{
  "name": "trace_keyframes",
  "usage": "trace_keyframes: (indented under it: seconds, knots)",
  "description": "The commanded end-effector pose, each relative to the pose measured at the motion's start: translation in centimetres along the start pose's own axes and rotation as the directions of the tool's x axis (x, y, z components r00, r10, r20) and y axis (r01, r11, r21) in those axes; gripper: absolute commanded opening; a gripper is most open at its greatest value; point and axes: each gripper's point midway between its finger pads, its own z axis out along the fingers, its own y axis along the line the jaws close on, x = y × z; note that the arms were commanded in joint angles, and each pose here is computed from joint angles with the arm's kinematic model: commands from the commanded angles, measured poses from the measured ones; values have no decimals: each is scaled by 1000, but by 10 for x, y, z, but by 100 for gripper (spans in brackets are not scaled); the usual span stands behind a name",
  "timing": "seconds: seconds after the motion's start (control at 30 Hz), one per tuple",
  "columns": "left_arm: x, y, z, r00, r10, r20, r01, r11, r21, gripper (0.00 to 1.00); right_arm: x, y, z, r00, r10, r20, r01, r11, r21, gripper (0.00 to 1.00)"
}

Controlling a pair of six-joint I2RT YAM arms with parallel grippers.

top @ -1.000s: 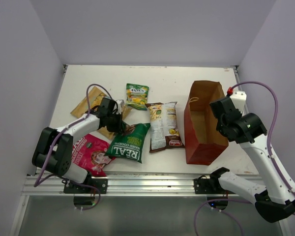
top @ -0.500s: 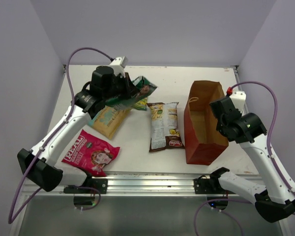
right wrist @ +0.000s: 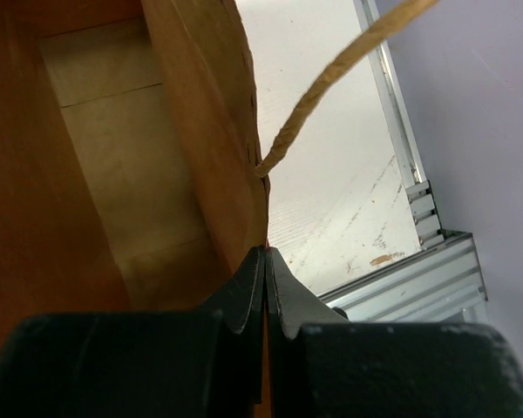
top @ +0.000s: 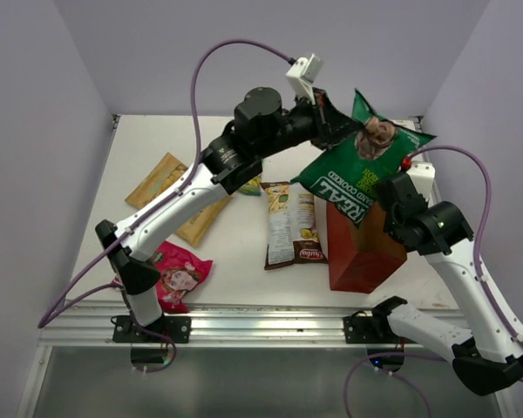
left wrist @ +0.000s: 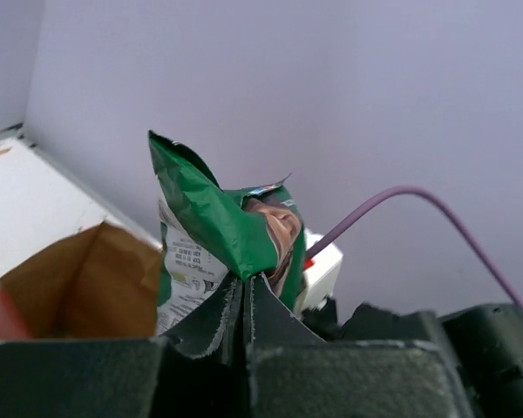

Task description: Place the snacks into the paper bag

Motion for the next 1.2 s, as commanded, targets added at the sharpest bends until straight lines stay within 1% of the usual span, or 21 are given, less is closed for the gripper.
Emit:
trace_keyframes:
  seconds: [0.0,0.03,0.1,0.13,0.2,0.23,0.4,0.47,0.5,0.57,0.67,0.8,0.87,0.9,0.93,0.97,1.0,1.03,1.07,1.13,1.17]
  knots:
    - [-81,-66,-3,970,22,243,-55,990,130,0,23,-13,-5,996,-55,-76,56,998,12,0]
    - [-74,-61,8,973,17,231,-48,990,131,0,23,-13,-5,995,-57,-78,58,998,13,0]
    - [-75,-62,14,969,5,245,-42,988,146,0,23,-14,-5,996,-51,-73,51,999,10,0]
    - [-68,-57,20,972,-13,233,-21,989,144,0,23,-14,-6,996,-50,-72,50,999,10,0]
    - [-64,-58,26,969,-28,247,-15,985,171,0,23,-14,-6,996,-51,-71,52,999,8,0]
    - [-53,-52,34,973,-40,229,1,986,168,0,23,-14,-5,996,-47,-69,47,999,8,0]
    - [-16,-48,58,986,-37,165,5,982,187,0,22,-13,-5,997,-46,-68,47,999,5,0]
    - [-3,-48,62,989,-27,144,-1,982,187,0,23,-13,-5,997,-46,-68,46,999,7,0]
    - [11,-41,67,993,-23,118,2,985,174,0,23,-13,-5,997,-46,-68,46,999,7,0]
    - [25,-37,70,996,-23,89,7,985,173,0,22,-13,-6,997,-43,-63,43,999,4,0]
    - [56,-22,72,1000,-22,20,19,991,132,0,21,-13,-5,997,-45,-63,45,999,7,0]
    - [82,-8,68,999,36,-39,-34,998,47,0,21,-12,-5,997,-44,-62,44,999,0,0]
    - [100,3,65,995,39,-91,-40,999,-4,1,22,-11,-5,997,-47,-63,47,999,-3,0]
    - [110,10,64,993,44,-112,-46,999,-19,10,22,-10,-4,997,-48,-65,48,999,-8,0]
    - [116,14,64,992,45,-122,-49,999,-23,15,22,-9,-4,997,-50,-64,50,999,-13,0]
    - [120,17,65,990,49,-130,-52,998,-26,15,22,-8,-4,996,-52,-66,51,999,-12,0]
    - [125,18,66,989,55,-139,-59,998,-26,20,21,-7,-4,997,-50,-64,50,999,-15,0]
    - [127,18,67,988,58,-143,-63,998,-30,37,21,-6,-3,996,-55,-69,54,998,-16,0]
    - [128,19,69,986,62,-153,-69,997,-37,49,21,-6,-3,996,-55,-69,54,998,-18,0]
    - [127,13,71,986,69,-153,-75,997,-31,61,21,-6,-3,996,-58,-68,57,998,-19,0]
    - [125,12,71,986,71,-152,-77,997,-33,65,22,-6,-3,996,-61,-69,60,998,-18,0]
